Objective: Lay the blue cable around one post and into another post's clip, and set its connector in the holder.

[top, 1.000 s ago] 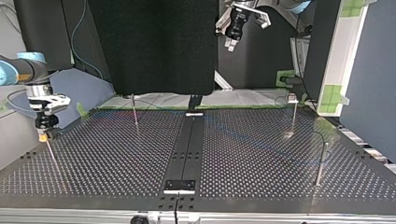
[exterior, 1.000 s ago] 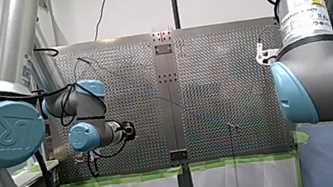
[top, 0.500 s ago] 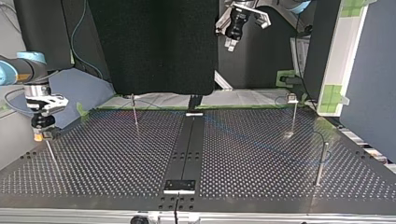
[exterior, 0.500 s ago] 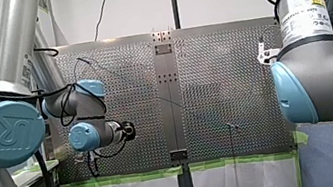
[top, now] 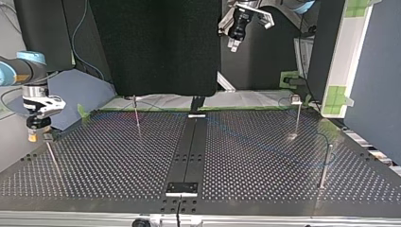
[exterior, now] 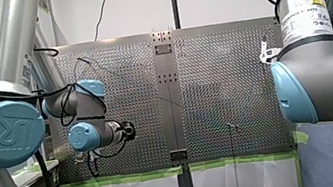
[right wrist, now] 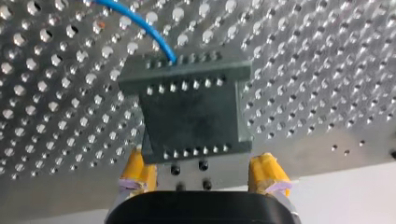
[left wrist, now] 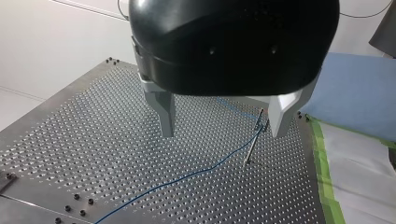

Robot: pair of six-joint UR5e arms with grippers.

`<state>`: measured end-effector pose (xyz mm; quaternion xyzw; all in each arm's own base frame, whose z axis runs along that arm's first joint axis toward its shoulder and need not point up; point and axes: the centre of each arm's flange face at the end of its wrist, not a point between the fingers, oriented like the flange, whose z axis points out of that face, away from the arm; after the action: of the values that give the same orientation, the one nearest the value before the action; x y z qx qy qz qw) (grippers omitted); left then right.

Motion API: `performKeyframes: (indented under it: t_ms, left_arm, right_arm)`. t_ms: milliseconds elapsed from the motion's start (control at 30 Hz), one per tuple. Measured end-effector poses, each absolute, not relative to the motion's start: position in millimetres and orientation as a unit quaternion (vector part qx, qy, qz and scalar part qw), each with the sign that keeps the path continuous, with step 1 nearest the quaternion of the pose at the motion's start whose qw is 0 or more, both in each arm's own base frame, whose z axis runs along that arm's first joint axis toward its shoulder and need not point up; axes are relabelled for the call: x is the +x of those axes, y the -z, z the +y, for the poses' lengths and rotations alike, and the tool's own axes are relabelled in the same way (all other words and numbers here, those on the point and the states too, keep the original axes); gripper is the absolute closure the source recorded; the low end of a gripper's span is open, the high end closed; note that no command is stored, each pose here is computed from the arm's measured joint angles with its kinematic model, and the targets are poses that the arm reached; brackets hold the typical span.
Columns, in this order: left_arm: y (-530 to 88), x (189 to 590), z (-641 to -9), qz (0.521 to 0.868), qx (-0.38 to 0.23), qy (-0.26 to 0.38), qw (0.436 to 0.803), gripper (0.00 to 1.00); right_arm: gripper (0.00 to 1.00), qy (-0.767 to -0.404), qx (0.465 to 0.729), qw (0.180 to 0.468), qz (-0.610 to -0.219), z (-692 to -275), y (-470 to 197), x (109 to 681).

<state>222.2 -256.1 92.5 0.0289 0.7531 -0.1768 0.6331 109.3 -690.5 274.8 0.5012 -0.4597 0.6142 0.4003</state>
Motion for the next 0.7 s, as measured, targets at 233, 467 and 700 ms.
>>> performKeyframes:
  t_ms: [233, 467, 700]
  left_arm:
    - [-92.4, 222.0, -256.0, 0.753, 0.029, 0.177, 0.633, 0.00]
    - [-92.1, 221.6, -255.8, 0.754, 0.029, 0.176, 0.632, 0.00]
    - [-92.1, 221.6, -255.9, 0.754, 0.029, 0.177, 0.632, 0.00]
  right_arm:
    - [0.00, -0.594, 0.496, 0.410, -0.483, -688.9, -271.0, 101.0]
    - [0.00, -0.557, 0.498, 0.420, -0.515, -679.4, -257.9, 94.5]
    - [0.00, -0.551, 0.476, 0.435, -0.530, -664.1, -259.8, 92.6]
